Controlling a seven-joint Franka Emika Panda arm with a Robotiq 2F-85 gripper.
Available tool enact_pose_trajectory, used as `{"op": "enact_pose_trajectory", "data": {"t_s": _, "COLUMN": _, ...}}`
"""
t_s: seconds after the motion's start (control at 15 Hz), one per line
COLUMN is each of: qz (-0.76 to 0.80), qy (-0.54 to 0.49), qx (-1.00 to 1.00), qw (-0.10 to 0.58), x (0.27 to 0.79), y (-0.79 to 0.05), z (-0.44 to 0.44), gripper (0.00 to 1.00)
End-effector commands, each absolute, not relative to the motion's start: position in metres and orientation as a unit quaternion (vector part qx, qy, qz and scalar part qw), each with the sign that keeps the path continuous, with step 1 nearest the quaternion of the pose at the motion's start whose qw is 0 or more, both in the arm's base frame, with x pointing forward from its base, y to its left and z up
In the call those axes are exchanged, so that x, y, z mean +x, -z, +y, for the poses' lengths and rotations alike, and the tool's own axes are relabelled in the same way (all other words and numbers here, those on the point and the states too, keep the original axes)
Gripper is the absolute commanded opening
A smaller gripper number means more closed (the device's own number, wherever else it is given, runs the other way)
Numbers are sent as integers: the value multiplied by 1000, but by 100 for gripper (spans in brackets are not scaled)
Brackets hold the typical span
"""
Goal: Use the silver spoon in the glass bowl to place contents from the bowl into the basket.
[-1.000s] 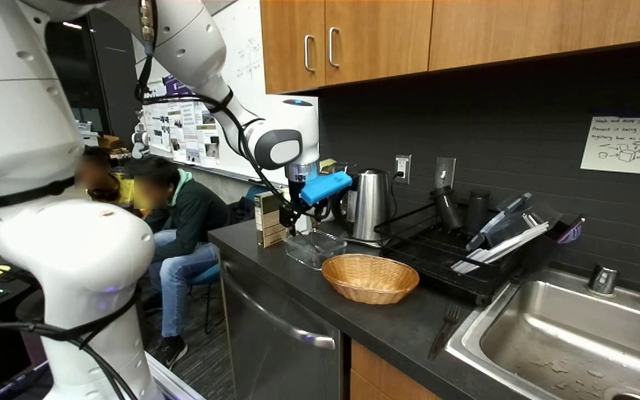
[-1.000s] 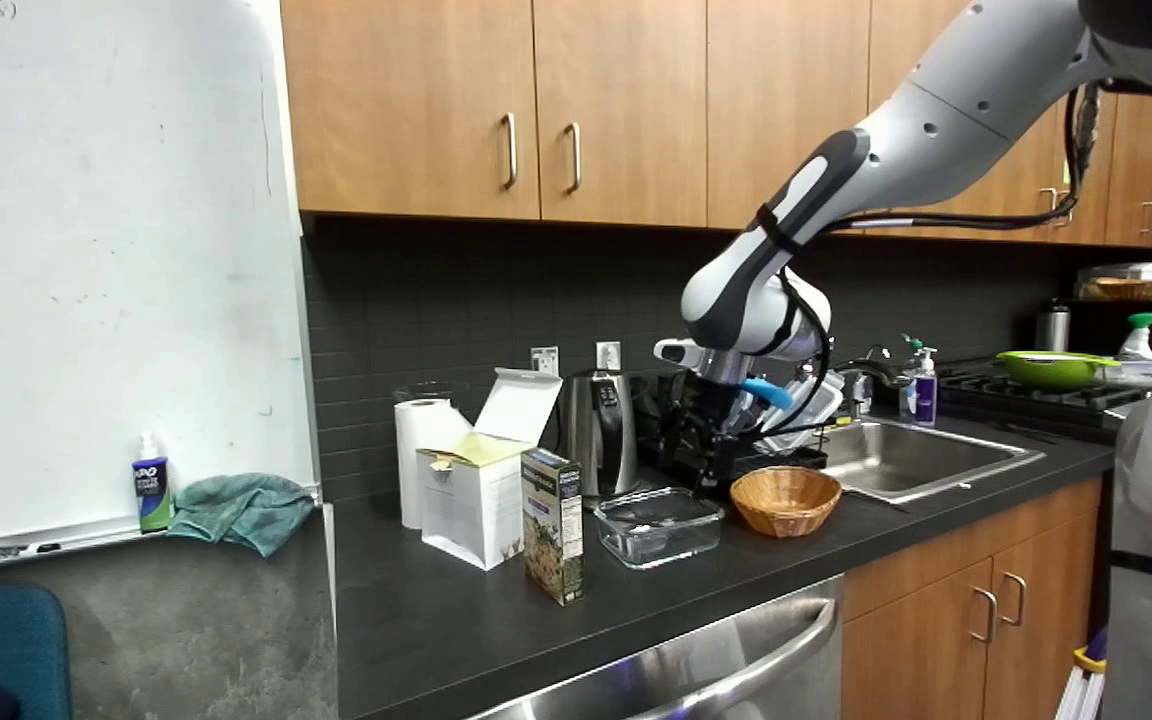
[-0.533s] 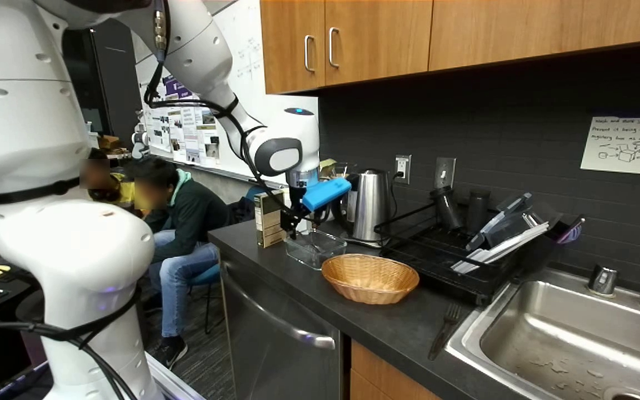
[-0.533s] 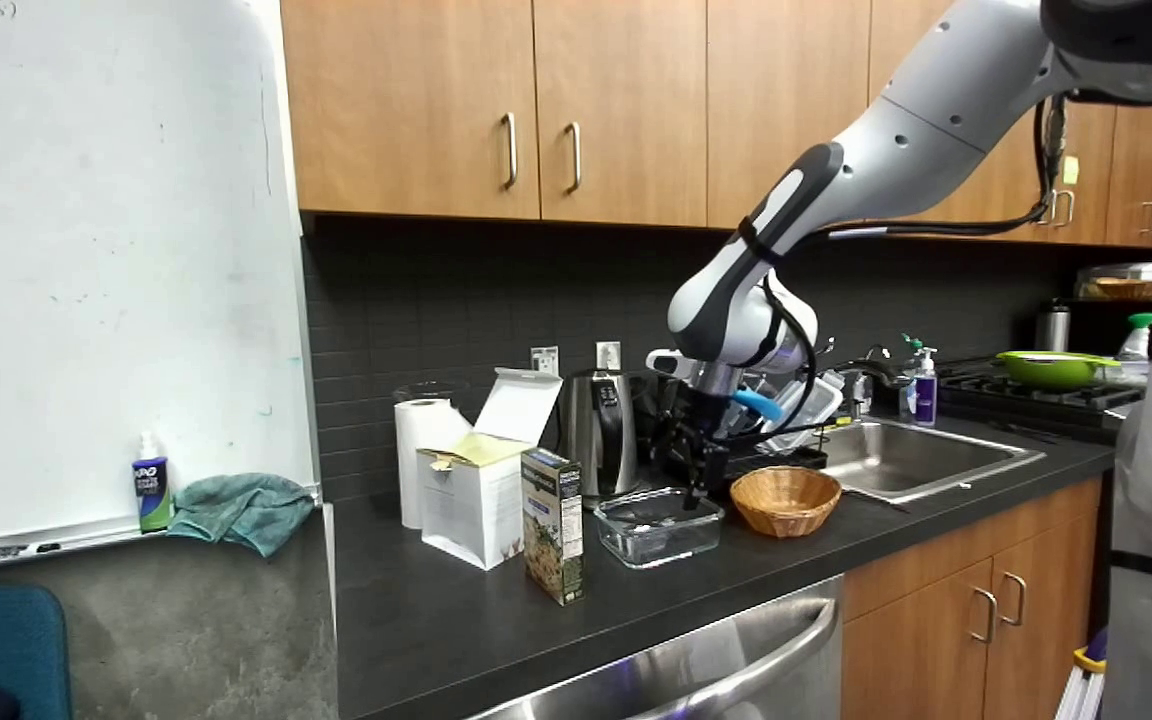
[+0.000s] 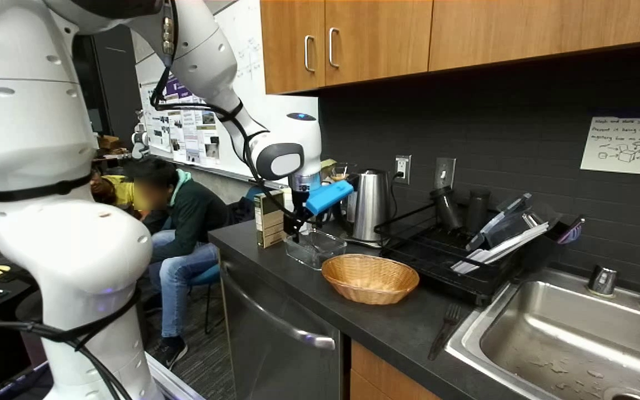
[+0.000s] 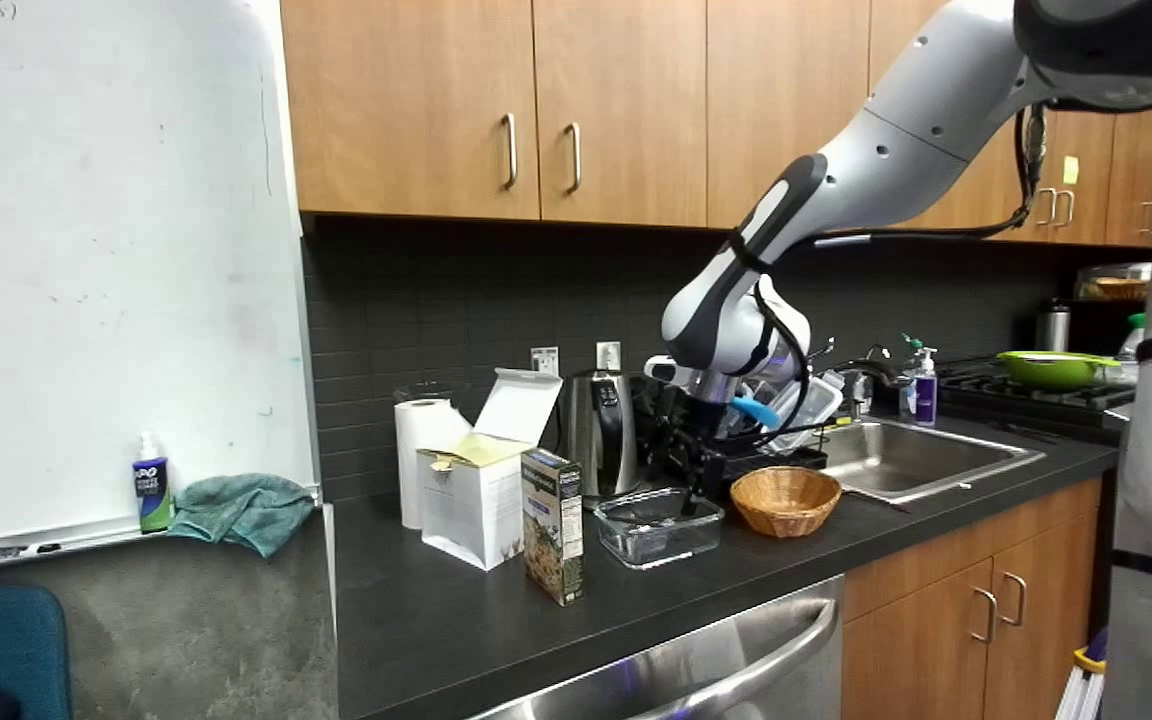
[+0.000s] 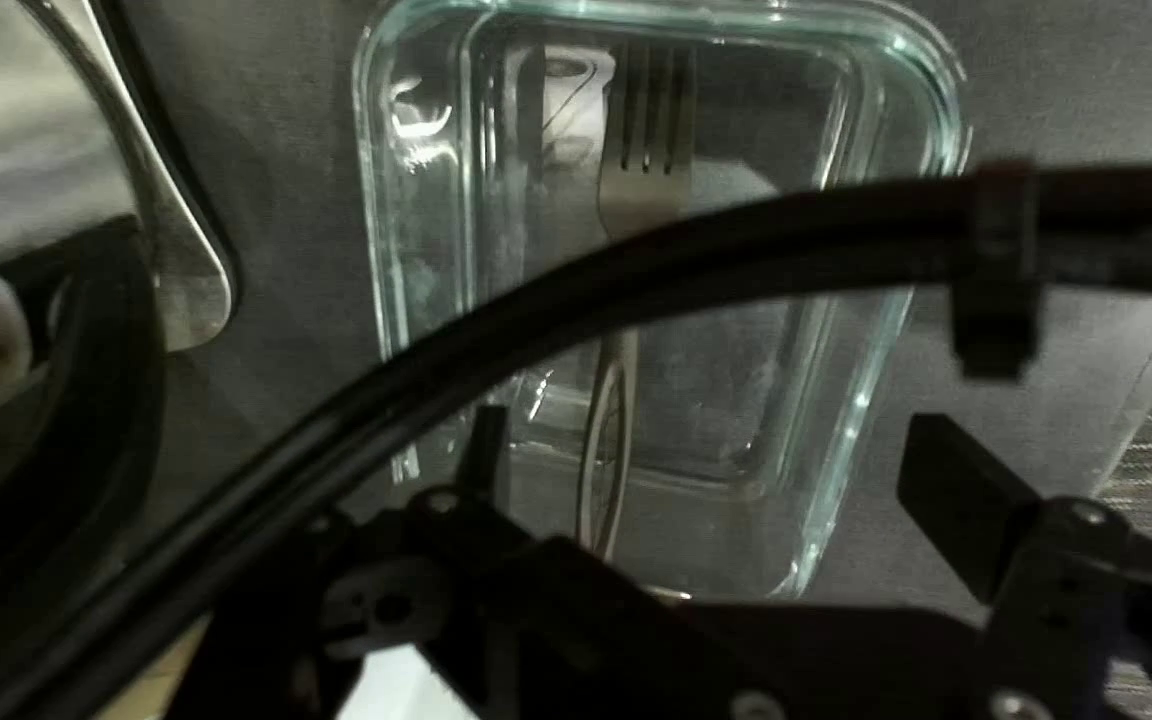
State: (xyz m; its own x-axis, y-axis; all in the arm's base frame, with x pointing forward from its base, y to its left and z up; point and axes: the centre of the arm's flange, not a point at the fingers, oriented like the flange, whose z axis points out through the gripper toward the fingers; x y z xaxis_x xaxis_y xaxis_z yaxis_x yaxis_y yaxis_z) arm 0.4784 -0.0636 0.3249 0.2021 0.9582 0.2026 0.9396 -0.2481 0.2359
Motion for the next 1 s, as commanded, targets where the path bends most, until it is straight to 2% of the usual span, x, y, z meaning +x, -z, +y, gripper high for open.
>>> {"op": "enact_pose_trajectory", "data": {"t_s": 0.0, "qz": 619, "qy": -165, "qx": 767, "qw": 41, "x": 485, "y": -318, "z": -69, "gripper": 100}}
{"op": "enact_pose_trajectory", "data": {"t_s": 0.93, "qz": 621, "qy": -155, "qx": 768, "qw": 40, "x": 481, "y": -318, "z": -69, "gripper": 100}}
